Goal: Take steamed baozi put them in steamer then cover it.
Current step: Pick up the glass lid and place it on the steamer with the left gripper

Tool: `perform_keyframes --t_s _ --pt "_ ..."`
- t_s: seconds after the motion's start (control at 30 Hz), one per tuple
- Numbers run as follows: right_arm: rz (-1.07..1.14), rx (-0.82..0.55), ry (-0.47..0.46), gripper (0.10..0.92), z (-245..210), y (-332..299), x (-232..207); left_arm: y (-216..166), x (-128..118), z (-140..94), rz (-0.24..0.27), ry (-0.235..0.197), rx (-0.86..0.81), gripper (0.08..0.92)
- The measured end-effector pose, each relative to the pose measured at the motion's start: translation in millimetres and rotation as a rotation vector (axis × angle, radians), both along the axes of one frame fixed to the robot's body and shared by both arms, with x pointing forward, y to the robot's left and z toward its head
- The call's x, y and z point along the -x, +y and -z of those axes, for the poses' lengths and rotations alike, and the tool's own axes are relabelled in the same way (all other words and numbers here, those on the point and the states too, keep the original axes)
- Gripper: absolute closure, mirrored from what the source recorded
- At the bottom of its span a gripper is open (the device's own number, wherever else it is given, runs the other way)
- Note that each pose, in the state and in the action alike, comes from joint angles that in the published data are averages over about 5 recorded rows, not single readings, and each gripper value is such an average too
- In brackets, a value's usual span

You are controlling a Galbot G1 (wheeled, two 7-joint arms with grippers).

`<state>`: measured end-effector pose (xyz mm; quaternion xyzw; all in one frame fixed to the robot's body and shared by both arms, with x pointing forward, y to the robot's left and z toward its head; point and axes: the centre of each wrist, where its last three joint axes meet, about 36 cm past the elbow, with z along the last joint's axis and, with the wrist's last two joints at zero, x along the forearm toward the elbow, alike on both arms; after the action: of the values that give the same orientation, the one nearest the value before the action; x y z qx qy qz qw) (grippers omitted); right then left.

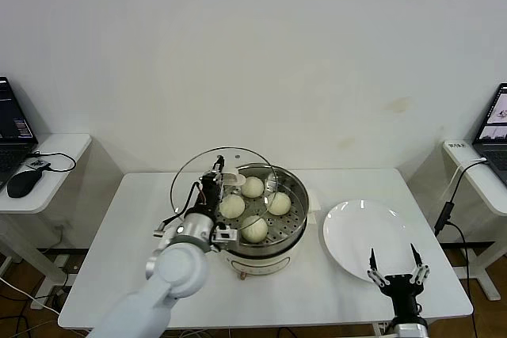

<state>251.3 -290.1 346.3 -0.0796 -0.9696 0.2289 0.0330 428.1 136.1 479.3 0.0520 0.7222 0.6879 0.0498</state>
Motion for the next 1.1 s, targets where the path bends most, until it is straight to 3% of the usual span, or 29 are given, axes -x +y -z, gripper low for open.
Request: perform_keyframes --t_s 0.4,1.1 --pt "0.016 0.052 0.021 0.2 8.9 7.7 -4.3 -41.7 -4.4 10.6 -0.05 0.035 0.029 0.862" --pt "0.011 0.069 0.033 0.199 16.2 12.7 -6.3 -88.1 -10.2 27.1 -0.053 0.072 0.019 0.862"
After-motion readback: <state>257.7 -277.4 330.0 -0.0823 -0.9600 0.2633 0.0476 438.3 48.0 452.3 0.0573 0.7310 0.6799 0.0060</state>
